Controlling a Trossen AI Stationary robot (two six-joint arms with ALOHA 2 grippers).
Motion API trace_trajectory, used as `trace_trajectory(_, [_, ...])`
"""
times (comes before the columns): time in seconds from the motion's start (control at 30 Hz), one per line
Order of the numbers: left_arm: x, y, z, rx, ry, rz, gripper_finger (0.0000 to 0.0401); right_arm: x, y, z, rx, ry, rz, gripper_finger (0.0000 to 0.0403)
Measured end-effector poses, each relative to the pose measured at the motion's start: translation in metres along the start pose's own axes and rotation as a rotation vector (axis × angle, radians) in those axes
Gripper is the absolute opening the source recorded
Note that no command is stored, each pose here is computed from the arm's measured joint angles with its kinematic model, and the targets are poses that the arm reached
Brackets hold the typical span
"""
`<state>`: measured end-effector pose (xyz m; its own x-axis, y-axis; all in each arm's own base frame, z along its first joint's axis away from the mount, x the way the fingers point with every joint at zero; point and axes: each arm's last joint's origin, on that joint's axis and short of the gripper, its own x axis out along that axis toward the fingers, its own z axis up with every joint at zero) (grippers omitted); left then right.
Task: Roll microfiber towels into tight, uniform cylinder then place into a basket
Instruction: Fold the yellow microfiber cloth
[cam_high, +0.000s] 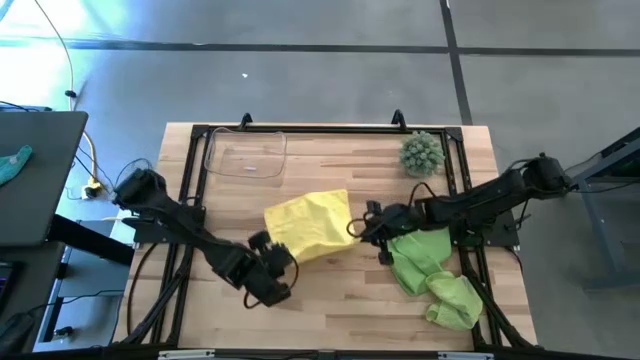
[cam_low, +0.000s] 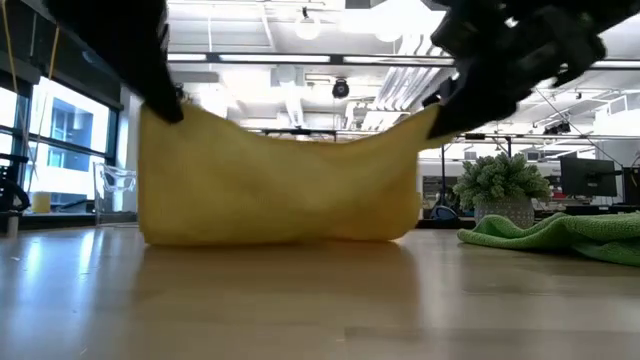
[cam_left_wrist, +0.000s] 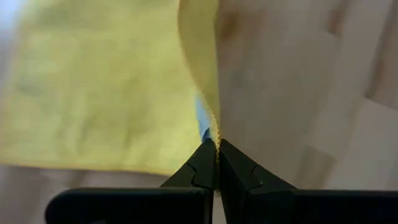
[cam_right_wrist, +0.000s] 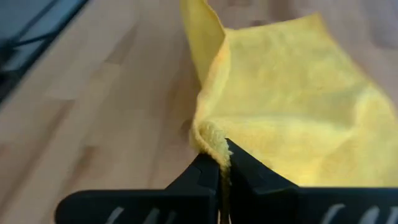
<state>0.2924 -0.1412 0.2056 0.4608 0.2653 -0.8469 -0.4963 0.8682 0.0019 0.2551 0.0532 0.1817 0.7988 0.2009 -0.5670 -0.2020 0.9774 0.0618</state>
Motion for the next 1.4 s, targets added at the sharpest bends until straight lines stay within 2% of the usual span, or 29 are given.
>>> trace_trajectory(0.13, [0.015, -0.014, -0.007, -0.009, 0.049, -0.064, 0.0003, 0.000, 0.013, -0.002, -0.002, 0.016, 0.131, 0.0000])
trace_trajectory(0.3, [0.020, -0.016, -0.009, -0.052, 0.049, -0.055, 0.0003, -0.001, 0.019, -0.005, -0.055, 0.053, 0.233, 0.0000])
trace_trajectory(0.63, [0.025, -0.005, -0.003, -0.069, 0.083, -0.004, 0.0003, 0.012, 0.006, -0.023, -0.050, 0.194, 0.154, 0.0000])
trace_trajectory(0.8, [0.029, 0.009, 0.000, -0.063, 0.141, 0.076, 0.0003, 0.015, 0.000, -0.020, -0.145, 0.202, 0.142, 0.0000])
trace_trajectory(1.03, [0.034, 0.033, 0.009, -0.005, 0.196, 0.201, 0.0003, 0.015, -0.024, -0.004, -0.338, 0.262, 0.020, 0.0000])
trace_trajectory(1.4, [0.046, 0.060, 0.029, 0.113, 0.182, 0.309, 0.0003, 0.033, -0.061, -0.010, -0.322, 0.374, -0.030, 0.0000])
